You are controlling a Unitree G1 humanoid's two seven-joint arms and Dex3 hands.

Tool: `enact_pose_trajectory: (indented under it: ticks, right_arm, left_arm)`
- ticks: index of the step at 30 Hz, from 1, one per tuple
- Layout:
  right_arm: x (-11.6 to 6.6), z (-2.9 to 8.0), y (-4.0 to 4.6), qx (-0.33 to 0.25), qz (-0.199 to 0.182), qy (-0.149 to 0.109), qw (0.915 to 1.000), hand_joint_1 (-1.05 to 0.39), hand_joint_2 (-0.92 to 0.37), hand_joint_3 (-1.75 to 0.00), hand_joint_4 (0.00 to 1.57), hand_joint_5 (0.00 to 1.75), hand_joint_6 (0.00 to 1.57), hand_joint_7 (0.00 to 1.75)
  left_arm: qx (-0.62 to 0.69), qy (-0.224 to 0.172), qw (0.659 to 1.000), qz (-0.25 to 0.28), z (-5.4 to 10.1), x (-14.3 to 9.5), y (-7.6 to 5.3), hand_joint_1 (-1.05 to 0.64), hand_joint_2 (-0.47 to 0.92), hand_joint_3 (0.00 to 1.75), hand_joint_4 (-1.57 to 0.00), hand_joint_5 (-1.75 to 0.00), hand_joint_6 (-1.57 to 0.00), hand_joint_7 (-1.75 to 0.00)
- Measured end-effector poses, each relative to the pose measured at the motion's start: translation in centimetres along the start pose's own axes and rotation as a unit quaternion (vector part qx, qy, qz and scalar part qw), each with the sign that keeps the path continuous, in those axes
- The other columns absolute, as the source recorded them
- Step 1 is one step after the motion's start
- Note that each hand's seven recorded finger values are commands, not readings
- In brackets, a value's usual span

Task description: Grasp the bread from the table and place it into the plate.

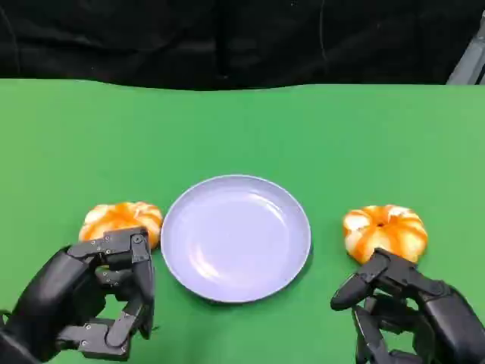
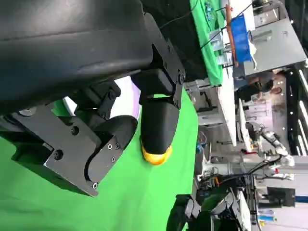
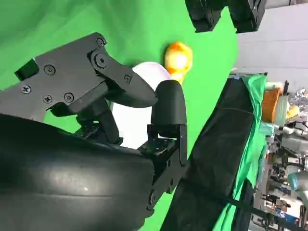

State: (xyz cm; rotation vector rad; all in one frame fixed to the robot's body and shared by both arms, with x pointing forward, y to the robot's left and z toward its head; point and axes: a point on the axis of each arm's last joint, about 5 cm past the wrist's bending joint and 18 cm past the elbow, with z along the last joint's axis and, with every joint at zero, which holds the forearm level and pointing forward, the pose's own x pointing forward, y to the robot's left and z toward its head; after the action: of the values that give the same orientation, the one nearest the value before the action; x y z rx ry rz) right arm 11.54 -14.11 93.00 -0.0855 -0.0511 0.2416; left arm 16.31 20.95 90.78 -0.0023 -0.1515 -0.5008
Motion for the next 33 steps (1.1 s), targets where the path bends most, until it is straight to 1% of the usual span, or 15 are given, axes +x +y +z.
enact_pose_trajectory:
  ticks: [33]
  right_arm:
    - [0.0, 0.01, 0.0, -0.001, 0.0, 0.0, 1.0, -0.07, -0.7, -0.97, 0.77, 1.75, 0.71, 1.46]
  left_arm:
    - [0.008, 0.0, 1.0, 0.0, 0.09, -0.02, 0.0, -0.05, 0.46, 1.39, -0.86, -1.75, -0.7, -1.75]
